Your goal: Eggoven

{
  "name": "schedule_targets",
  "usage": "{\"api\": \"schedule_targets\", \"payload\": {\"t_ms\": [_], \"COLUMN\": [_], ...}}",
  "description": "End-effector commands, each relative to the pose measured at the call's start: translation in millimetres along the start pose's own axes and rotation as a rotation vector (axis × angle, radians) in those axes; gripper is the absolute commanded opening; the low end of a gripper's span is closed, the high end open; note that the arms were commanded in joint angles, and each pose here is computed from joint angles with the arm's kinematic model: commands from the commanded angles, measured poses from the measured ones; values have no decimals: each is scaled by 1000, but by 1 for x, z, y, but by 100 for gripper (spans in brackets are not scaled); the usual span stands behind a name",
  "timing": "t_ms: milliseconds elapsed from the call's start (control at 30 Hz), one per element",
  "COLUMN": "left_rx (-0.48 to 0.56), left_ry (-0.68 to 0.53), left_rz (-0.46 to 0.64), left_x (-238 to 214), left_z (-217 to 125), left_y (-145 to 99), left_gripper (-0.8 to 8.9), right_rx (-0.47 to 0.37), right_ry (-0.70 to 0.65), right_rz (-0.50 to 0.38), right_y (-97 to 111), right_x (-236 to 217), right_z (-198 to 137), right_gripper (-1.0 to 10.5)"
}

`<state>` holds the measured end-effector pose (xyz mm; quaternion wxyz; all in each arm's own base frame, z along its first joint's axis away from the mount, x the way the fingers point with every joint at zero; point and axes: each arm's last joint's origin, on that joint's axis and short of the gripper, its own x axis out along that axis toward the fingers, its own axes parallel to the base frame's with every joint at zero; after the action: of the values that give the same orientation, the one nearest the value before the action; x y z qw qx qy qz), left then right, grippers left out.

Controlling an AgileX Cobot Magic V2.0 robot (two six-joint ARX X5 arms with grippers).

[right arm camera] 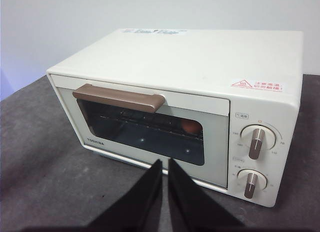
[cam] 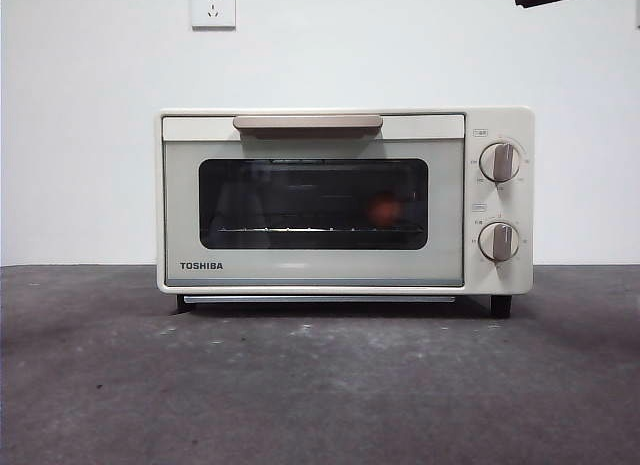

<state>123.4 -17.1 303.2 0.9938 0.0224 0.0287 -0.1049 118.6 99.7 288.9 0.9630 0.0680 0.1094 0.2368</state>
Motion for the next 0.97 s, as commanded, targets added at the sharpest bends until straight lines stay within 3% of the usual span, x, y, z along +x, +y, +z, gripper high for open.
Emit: {"api": "schedule_targets", "payload": {"t_ms": [33, 133, 267, 733, 967], "left_rx": [56, 49, 41, -2, -80], "left_ry": [-86, -102, -76, 51, 128], "left_rz": [125, 248, 281, 288, 273], "left_x": [-8, -14, -19, -22, -22], "left_z": [-14, -38, -71, -144, -159], "left_y": [8, 13, 14, 11, 10], "left_gripper": [6, 6, 6, 6, 6], "right_rx": [-9, -9, -8, -8, -8], "right_ry": [-13, -13, -13, -13, -13], "right_rz": [6, 6, 6, 6, 6], "right_y": [2, 2, 2, 2, 2], "right_x": [0, 0, 0, 0, 0], "right_z": [3, 3, 3, 3, 3], "right_gripper": [3, 3, 3, 3, 3]}}
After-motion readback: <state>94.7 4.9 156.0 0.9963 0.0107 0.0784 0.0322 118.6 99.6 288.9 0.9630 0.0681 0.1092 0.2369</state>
